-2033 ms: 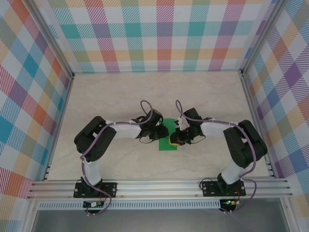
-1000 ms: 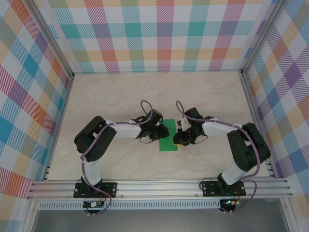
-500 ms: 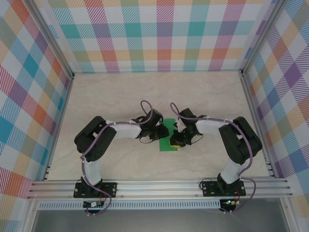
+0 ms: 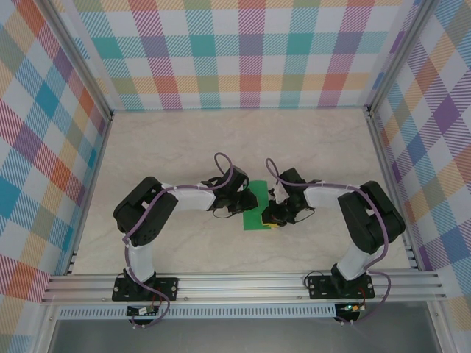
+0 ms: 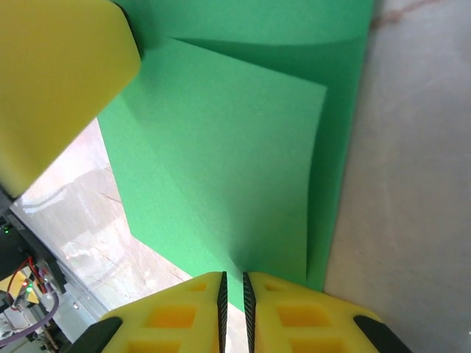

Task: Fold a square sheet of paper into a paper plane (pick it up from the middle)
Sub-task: Fold the triangle a second time at the center of the table.

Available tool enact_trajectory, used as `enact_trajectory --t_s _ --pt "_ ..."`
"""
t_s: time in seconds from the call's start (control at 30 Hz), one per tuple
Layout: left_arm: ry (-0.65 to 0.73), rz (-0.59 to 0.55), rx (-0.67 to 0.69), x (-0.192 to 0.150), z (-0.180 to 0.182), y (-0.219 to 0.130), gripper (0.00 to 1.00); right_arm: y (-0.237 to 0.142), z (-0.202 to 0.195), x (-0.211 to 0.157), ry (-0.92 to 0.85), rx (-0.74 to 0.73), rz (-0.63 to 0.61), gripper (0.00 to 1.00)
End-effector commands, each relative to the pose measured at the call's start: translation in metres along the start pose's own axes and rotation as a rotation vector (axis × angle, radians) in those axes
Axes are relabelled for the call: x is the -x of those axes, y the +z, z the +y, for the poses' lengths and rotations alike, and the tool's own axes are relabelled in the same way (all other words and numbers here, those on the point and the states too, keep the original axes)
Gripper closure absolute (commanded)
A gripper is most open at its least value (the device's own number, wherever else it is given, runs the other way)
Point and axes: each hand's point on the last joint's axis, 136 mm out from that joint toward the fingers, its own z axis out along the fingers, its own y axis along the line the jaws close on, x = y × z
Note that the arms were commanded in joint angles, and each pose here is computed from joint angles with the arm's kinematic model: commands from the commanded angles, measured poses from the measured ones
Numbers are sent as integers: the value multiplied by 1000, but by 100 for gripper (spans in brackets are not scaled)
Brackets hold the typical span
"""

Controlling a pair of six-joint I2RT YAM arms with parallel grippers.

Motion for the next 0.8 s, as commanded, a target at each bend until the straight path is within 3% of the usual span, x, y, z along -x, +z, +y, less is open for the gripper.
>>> enact_trajectory --t_s 0.0,0.4,0.53,0.77 --pt "-5 37 106 -20 30 13 81 3 -16 -25 78 -6 73 83" --pt "-4 37 107 -20 30 13 81 -2 -27 -42 112 -5 76 83" --pt "-2 32 102 -19 29 11 81 -11 -37 -48 130 -78 62 82" --pt "2 41 77 -20 23 13 80 -28 5 -25 63 74 -13 82"
